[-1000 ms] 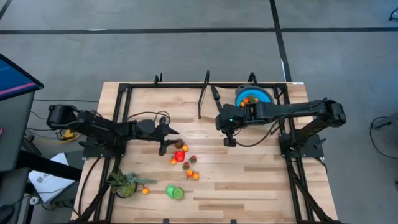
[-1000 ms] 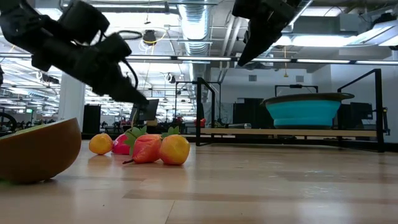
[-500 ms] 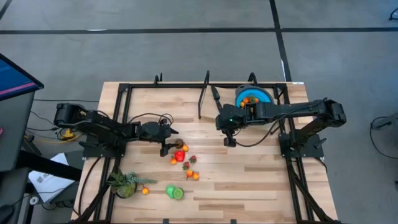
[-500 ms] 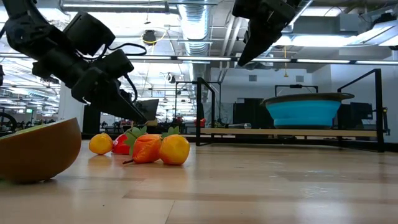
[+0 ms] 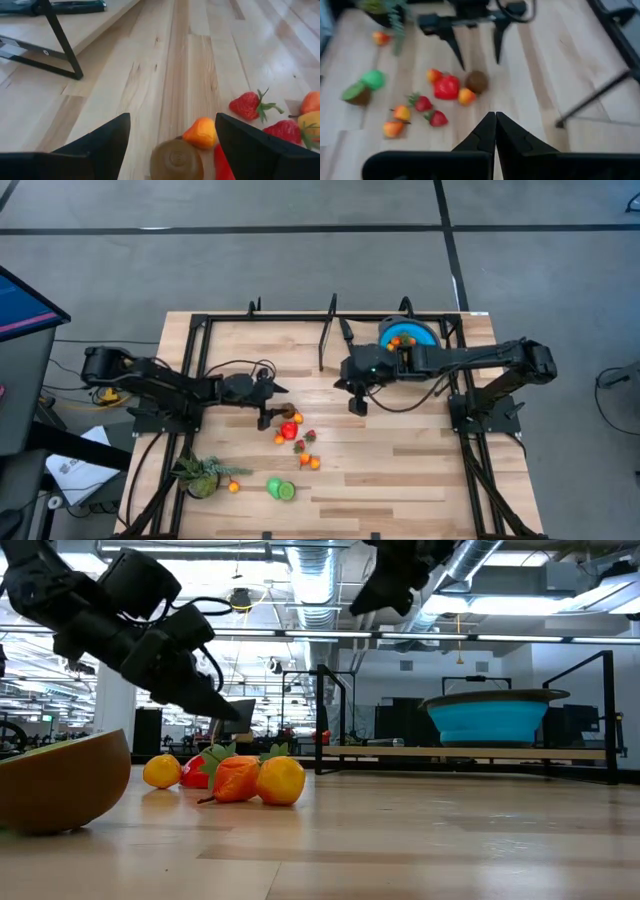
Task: Pick & Place Fruit
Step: Put the half brown kiwi into the blue colander
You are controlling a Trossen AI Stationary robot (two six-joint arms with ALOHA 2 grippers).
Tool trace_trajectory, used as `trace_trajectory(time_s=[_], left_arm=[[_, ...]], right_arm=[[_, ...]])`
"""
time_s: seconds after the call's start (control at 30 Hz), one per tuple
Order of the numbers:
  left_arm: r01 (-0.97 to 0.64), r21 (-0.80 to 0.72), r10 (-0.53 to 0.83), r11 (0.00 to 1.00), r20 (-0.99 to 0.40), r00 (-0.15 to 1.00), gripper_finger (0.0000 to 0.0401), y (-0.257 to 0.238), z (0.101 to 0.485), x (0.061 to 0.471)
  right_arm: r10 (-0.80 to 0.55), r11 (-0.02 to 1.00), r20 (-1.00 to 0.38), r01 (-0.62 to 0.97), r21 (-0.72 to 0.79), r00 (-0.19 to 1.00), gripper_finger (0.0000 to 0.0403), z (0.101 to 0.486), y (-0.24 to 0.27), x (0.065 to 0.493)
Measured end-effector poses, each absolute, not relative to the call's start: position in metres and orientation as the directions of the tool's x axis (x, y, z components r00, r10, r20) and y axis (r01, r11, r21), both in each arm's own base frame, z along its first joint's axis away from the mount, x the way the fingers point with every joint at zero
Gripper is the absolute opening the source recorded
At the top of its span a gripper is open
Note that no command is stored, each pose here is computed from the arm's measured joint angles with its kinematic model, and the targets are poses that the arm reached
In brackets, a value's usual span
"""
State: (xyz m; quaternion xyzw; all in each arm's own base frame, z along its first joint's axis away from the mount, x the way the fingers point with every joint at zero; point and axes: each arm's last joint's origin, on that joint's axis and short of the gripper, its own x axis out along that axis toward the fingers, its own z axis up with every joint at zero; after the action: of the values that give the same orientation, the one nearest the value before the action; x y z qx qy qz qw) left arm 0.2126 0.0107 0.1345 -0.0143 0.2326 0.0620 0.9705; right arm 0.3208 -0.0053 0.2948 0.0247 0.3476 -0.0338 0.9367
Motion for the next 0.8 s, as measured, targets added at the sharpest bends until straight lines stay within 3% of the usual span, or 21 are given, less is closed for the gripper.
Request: trace_trajectory(time_s=[0.23,0.47,0.8], left_arm=[[-0.128,-0.006,0.114,0.992,-0.409,0.905,0.0285,0.011,0.144,0.211],[-0.128,-0.01,0.115,0.992,-0.373,0.921,0.0285,0.011,0.151,0.209],[-0.122,-0.012,0.108,0.992,-0.374,0.921,0.0285,0.01,0.151,0.209]], right_arm=[[0.1,0.995,-0.559,-0.098,0.034,0.823,0.0004,0.304,-0.001,0.328],[0.103,0.993,-0.493,-0.115,0.005,0.864,0.0004,0.306,-0.002,0.335],[0.106,0.993,-0.542,-0.112,0.02,0.834,0.0005,0.285,-0.002,0.349]])
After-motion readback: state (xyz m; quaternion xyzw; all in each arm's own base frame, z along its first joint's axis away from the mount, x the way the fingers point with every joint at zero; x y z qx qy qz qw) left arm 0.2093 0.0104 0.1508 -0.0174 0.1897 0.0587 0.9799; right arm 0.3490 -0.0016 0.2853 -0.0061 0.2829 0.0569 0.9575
